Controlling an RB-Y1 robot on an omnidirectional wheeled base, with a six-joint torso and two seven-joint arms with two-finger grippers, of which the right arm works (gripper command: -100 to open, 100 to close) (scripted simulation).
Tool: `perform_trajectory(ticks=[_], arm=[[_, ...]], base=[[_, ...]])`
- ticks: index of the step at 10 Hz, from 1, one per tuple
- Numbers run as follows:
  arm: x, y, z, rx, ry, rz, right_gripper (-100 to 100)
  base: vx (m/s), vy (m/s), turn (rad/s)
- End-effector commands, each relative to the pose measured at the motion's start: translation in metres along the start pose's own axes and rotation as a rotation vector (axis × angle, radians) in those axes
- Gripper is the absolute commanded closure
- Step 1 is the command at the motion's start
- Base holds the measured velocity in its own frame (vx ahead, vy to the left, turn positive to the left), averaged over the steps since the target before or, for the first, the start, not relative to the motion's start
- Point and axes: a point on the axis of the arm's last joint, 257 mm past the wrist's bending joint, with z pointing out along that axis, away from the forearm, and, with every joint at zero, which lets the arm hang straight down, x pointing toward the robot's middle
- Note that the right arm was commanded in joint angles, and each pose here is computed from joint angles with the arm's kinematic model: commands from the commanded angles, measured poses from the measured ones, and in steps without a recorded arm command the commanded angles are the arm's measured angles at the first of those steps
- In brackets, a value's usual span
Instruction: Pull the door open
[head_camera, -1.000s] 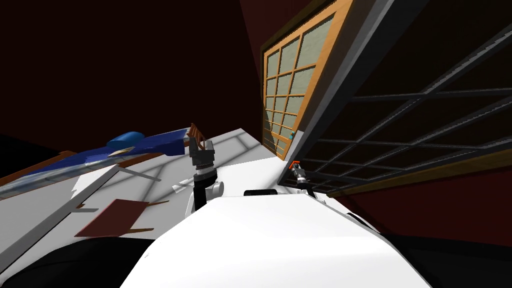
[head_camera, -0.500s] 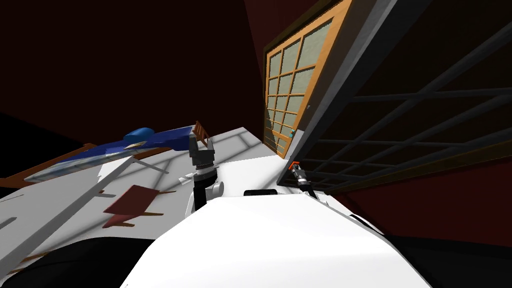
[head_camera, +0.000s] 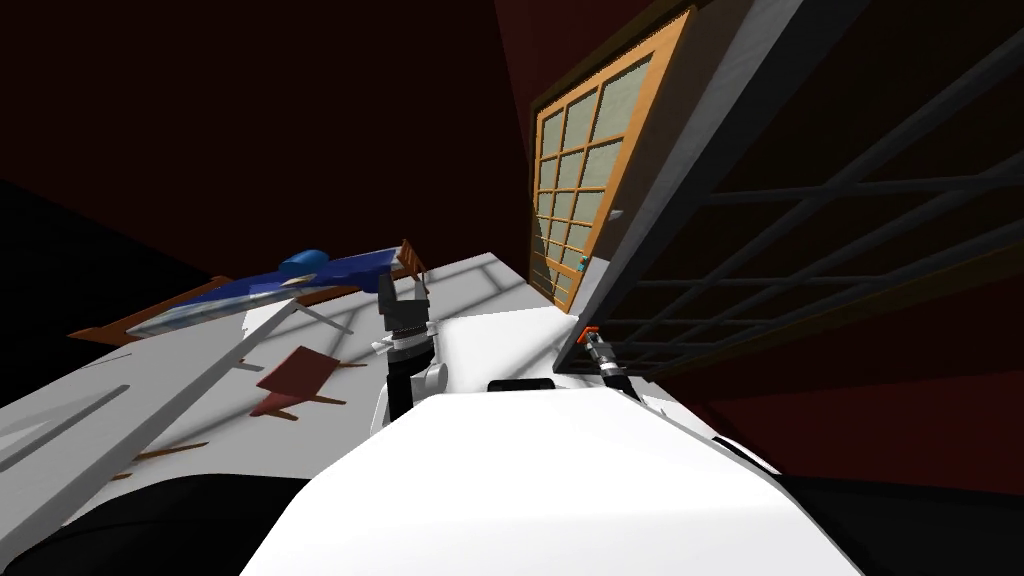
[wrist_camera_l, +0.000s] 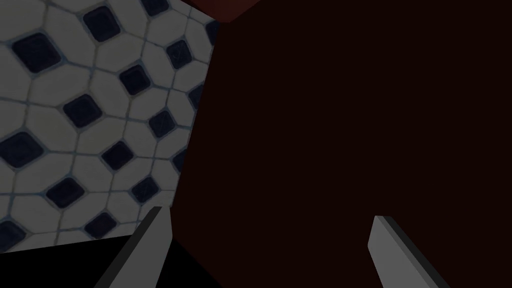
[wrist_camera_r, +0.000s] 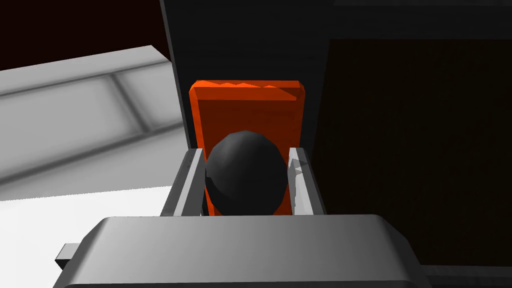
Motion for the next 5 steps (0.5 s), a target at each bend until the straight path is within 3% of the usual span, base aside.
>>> perform_trajectory(ticks=[1,2,5], arm=[[0.0,0.0,0.0,0.0,0.0,0.0,100],[-0.002,-0.001,-0.0101,0.024,-0.004,0.0,100],[-0.001,-0.002,-0.0206,0.054,-0.001,-0.002,100]], base=[[-0.082,-0.013,0.006],[-0.127,-0.021,0.099],[-0.17,-0.05,0.088]])
